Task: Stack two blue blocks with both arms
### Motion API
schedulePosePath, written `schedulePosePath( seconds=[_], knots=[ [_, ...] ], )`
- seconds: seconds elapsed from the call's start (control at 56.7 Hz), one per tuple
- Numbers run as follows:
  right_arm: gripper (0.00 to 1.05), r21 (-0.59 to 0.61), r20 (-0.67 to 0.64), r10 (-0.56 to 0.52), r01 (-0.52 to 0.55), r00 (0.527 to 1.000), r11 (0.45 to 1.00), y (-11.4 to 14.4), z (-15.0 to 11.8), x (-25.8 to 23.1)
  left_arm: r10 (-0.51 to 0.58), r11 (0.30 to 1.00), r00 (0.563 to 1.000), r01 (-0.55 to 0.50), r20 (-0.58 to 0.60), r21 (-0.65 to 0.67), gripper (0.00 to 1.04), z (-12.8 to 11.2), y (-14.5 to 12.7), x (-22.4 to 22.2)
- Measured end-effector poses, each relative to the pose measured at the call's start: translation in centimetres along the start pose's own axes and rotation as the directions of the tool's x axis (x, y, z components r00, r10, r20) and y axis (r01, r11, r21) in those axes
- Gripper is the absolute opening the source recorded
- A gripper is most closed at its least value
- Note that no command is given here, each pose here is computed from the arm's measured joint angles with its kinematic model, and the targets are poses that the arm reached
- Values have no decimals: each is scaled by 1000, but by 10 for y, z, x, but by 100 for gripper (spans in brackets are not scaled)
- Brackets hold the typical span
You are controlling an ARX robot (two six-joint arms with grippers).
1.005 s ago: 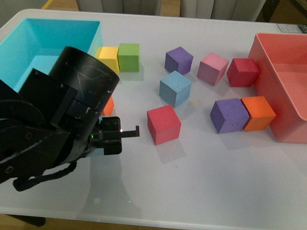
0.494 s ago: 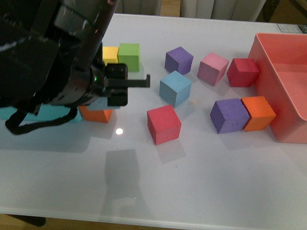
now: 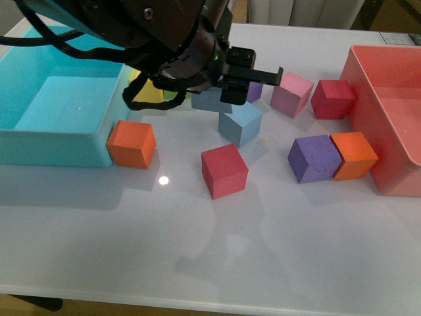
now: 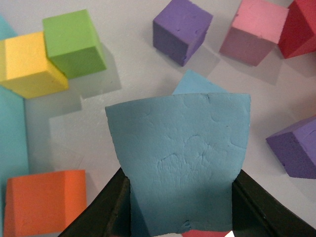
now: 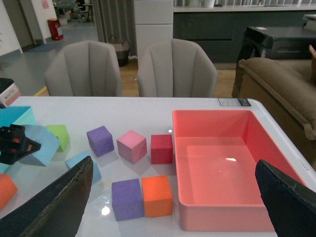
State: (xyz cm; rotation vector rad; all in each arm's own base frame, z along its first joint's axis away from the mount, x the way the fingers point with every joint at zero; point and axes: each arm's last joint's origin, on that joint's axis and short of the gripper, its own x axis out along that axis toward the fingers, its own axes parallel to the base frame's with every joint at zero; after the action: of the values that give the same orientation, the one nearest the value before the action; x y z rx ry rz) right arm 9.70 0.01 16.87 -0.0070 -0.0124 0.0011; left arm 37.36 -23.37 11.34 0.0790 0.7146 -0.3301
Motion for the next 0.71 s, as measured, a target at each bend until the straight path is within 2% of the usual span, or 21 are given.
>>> schedulePosePath(
  seconds=[0.282,0.705],
  knots=[
    [96,0,0,0,0,1000,1000,0,0,0,-12,996,999,17,-50,90,41,-1,-14,36],
    [96,0,0,0,0,1000,1000,0,0,0,-4,992,999,10,-46,126,41,15,-16,61]
  ],
)
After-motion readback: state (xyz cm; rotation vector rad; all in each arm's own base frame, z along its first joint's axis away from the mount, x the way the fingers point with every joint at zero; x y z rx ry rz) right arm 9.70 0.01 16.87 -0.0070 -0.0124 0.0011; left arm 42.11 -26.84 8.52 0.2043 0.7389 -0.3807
